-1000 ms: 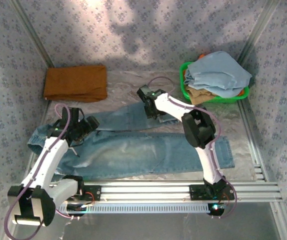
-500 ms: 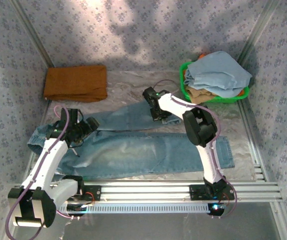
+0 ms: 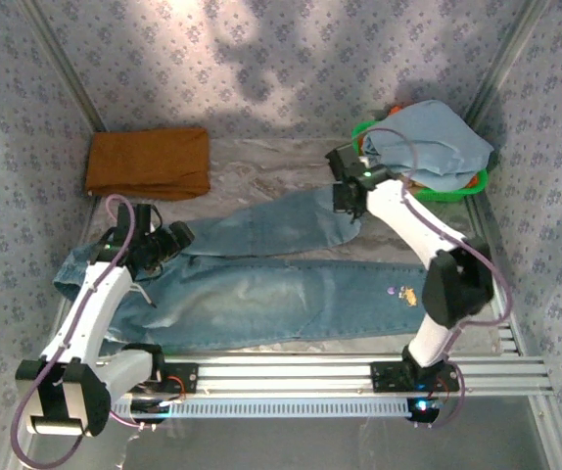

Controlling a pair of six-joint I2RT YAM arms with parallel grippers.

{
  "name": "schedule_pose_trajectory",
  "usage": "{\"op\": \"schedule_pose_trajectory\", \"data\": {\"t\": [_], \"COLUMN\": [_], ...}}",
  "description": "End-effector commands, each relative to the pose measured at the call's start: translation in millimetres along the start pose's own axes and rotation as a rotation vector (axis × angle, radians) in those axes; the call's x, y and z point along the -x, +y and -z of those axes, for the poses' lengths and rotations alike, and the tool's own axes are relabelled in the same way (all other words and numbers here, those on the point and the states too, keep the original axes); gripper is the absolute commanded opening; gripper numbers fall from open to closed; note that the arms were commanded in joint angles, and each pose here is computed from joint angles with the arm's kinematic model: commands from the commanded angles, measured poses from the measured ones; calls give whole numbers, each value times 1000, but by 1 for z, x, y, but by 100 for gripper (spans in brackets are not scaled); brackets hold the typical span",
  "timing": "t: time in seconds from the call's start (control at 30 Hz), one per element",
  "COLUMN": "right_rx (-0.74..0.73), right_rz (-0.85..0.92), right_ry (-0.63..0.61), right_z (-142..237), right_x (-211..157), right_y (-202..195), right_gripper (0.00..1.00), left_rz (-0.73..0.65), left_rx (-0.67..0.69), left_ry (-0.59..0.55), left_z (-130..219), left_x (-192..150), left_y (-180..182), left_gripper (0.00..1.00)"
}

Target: Fold and stack the trousers

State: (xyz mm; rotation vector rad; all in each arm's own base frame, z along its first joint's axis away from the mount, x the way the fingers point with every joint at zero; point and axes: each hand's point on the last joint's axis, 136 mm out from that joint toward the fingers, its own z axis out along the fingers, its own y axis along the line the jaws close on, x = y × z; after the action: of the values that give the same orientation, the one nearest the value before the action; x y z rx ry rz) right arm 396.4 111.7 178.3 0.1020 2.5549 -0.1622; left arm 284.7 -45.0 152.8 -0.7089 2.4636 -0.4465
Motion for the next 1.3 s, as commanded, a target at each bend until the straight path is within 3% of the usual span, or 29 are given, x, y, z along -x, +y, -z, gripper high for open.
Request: {"op": "schedule_pose_trajectory", "data": {"t": [0.0, 0.17, 0.4, 0.7, 0.9, 1.27], "right_rx": [-36, -84, -128, 25, 19, 20], "right_rz": [-120, -246, -385, -488, -515, -515], "right_ry": [57, 128, 164, 159, 138, 124], "right_z": [-2, -18, -20, -10, 1, 5], "right_x": [-21, -52, -86, -105, -113, -111], "right_y": [-44, -101, -146, -125, -129, -130], "right_gripper": [0, 0, 0, 0, 0, 0], "left_rz": [-55, -81, -108, -113, -161, -60], "left_rx": [-51, -103, -71, -58, -74, -42], "left_ry": [1, 32, 35, 128, 188, 221], "left_z": [7, 2, -5, -54, -67, -83], "left_x": [13, 20, 25, -21, -64, -94], "left_y": [-20, -40, -41, -54, -81, -61], "left_gripper": [90, 88, 89, 86, 84, 68]}}
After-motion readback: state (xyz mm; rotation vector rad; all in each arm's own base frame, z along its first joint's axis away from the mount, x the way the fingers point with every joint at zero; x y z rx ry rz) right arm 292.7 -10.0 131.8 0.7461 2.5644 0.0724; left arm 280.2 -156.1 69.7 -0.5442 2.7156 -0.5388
